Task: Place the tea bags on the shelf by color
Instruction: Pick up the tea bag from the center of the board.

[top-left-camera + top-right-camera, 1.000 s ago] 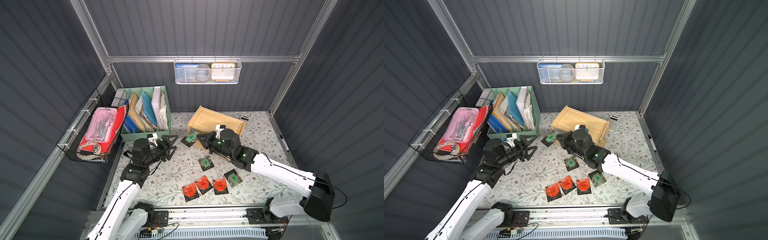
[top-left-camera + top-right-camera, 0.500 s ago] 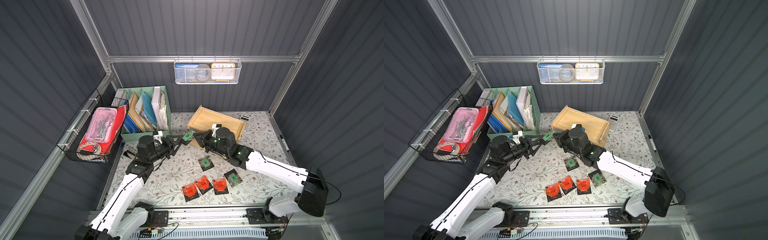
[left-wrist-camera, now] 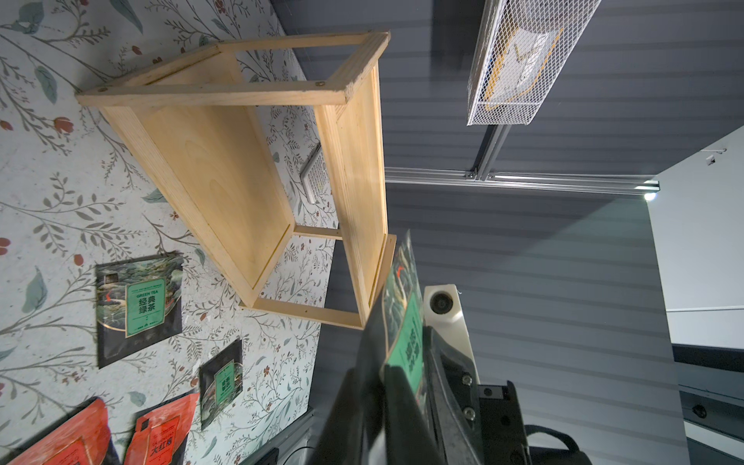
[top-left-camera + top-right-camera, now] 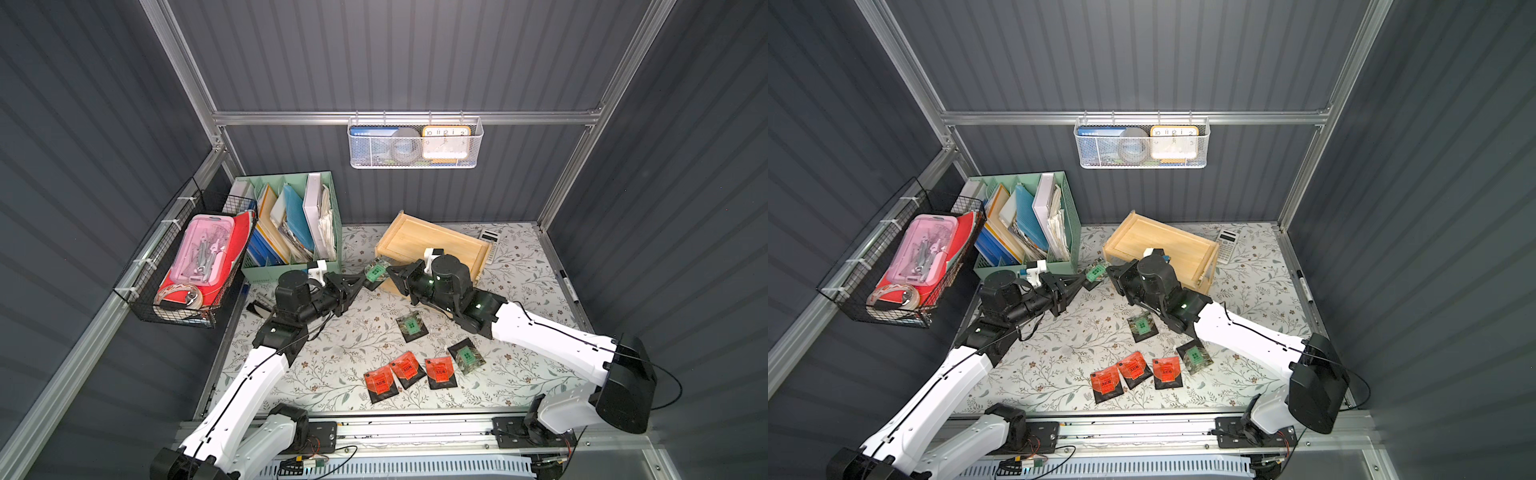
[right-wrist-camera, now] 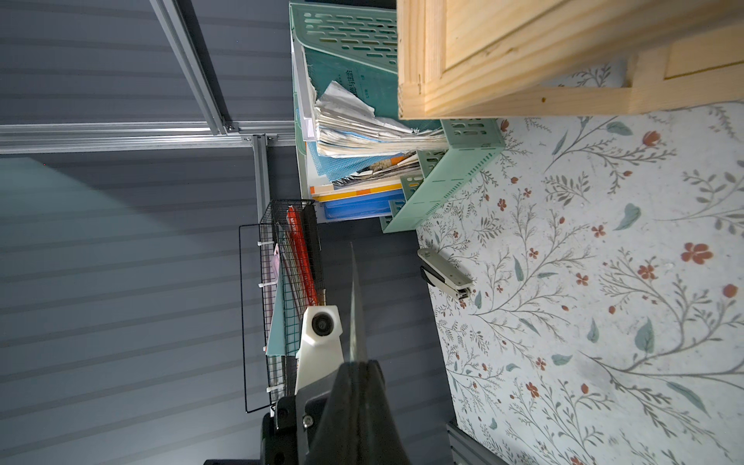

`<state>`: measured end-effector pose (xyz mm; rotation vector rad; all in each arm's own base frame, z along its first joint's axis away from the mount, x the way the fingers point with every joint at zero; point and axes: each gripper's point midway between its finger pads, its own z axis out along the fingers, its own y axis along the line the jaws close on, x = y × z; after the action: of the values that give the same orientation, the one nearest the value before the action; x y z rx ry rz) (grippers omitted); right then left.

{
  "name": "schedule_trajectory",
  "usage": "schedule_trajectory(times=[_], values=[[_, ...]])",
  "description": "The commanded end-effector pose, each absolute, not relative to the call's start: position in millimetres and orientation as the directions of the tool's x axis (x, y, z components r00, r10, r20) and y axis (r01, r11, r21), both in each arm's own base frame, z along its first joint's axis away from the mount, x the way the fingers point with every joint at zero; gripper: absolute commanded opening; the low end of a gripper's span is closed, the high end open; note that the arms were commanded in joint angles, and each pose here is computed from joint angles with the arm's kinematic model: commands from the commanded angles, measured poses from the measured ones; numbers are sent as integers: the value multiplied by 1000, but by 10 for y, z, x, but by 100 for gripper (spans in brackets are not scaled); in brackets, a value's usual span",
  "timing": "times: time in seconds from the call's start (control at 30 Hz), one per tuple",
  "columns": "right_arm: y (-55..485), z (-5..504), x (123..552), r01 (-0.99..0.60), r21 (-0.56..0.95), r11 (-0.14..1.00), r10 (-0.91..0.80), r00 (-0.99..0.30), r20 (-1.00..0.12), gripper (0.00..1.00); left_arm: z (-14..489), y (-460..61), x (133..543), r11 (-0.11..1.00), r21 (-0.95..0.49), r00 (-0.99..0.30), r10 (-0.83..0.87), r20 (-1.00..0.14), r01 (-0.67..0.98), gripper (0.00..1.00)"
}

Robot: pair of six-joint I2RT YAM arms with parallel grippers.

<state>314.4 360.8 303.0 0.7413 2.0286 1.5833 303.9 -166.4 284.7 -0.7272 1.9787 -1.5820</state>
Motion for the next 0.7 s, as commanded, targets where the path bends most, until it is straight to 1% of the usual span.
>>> schedule_trajectory(times=[0.0,0.1,0.13,0.17,0.27,0.33,0.37,0.43,0.53,0.67], values=[[3625,3186,3138,110,977,180,661,-749,-38,0,2981,-1680,3018,176,-983,-735,-672,-84,-48,9],[3602,3206,3135,102,976,193,664,-746,-53,0,2975,-1679,3019,176,-983,-735,-673,-83,-50,4],[3589,3212,3133,99,974,202,665,-744,-62,0,2974,-1676,3017,176,-983,-734,-674,-84,-49,0],[3572,3211,3131,100,972,213,666,-742,-70,5,2960,-1677,3020,177,-983,-734,-674,-82,-53,0],[3520,3220,3106,94,960,263,662,-742,-109,27,2960,-1671,3018,176,-983,-732,-676,-83,-52,0],[3469,3229,3091,89,949,302,660,-738,-140,40,2956,-1664,3017,180,-982,-730,-678,-88,-48,0],[3432,3229,3078,89,942,322,659,-736,-156,45,2947,-1662,3017,183,-982,-728,-679,-91,-48,0],[3359,3230,3046,87,931,356,658,-731,-183,51,2941,-1658,3013,188,-981,-727,-680,-97,-45,0],[3197,3221,2977,90,907,412,657,-719,-227,58,2922,-1653,3005,197,-980,-726,-680,-105,-42,0],[2923,3253,2878,80,867,493,654,-691,-308,63,2839,-1646,2988,219,-975,-728,-676,-118,-45,0]])
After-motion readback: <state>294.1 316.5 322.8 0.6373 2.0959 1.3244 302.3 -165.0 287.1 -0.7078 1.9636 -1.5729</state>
